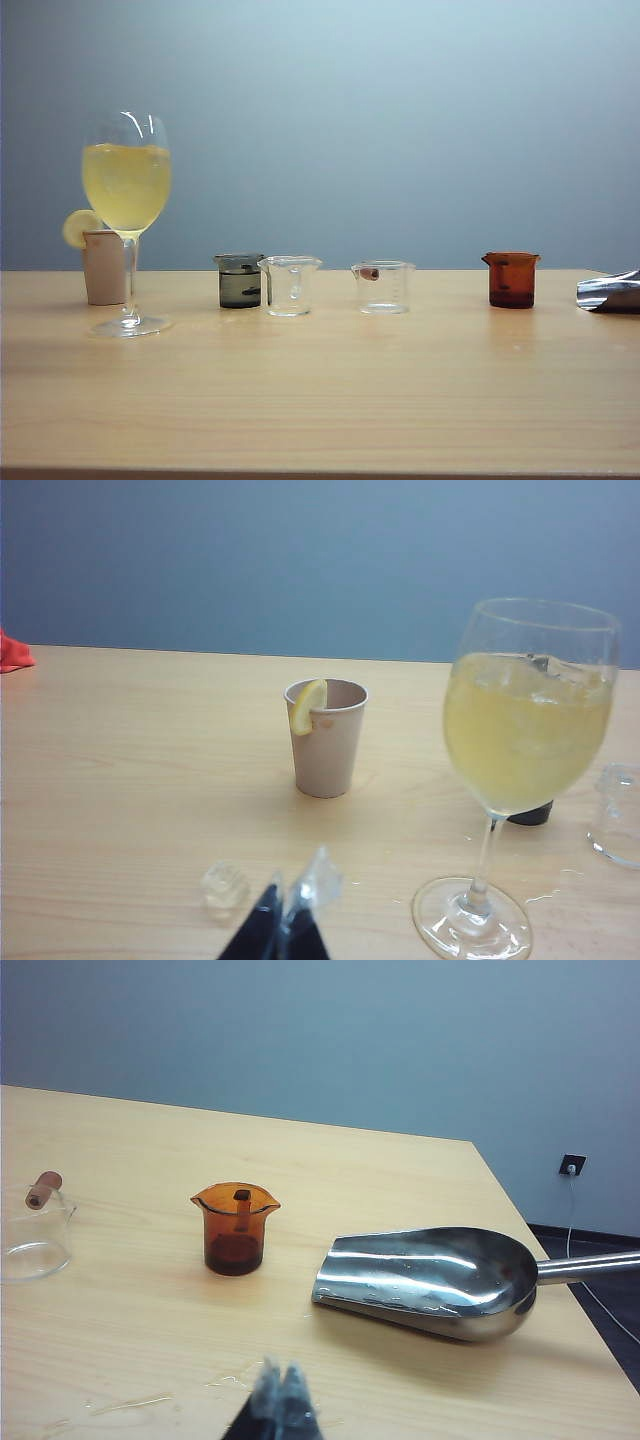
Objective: Pick up the third measuring cup from the left, pour the pineapple juice inside into the goblet, and finally put the measuring cup back in its original place.
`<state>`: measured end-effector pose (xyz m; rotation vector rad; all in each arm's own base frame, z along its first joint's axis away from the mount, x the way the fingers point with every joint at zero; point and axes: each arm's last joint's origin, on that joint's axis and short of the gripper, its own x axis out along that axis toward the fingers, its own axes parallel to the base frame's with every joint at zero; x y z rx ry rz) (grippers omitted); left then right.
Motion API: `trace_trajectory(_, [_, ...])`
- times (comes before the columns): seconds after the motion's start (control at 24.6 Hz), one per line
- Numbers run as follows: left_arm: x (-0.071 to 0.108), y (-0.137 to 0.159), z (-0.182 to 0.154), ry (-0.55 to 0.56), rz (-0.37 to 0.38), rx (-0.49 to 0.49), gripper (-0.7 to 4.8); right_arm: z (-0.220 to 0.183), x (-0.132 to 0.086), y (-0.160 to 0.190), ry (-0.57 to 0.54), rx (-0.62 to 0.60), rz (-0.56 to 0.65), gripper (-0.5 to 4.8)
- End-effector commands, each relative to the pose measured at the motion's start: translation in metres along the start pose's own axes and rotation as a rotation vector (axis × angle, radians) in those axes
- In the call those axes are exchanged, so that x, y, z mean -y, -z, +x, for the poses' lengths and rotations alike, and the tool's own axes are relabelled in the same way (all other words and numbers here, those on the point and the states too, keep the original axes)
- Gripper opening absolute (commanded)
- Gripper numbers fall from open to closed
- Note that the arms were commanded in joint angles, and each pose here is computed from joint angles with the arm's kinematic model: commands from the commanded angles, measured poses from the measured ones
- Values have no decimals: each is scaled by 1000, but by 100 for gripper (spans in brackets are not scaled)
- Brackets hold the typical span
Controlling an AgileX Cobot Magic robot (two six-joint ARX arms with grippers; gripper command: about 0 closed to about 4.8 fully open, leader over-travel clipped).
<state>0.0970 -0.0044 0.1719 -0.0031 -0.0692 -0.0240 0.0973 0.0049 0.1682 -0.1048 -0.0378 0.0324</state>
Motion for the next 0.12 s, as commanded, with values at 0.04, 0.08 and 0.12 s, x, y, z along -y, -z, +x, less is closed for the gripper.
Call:
trace_trajectory(0.04, [0,-2,0,0,0,13,14,0,0,0,2,8,2,0])
trace_trajectory(0.08, [0,-2,0,0,0,13,14,0,0,0,2,8,2,0])
trace_trajectory(0.12, [0,-2,0,0,0,13,14,0,0,0,2,8,2,0])
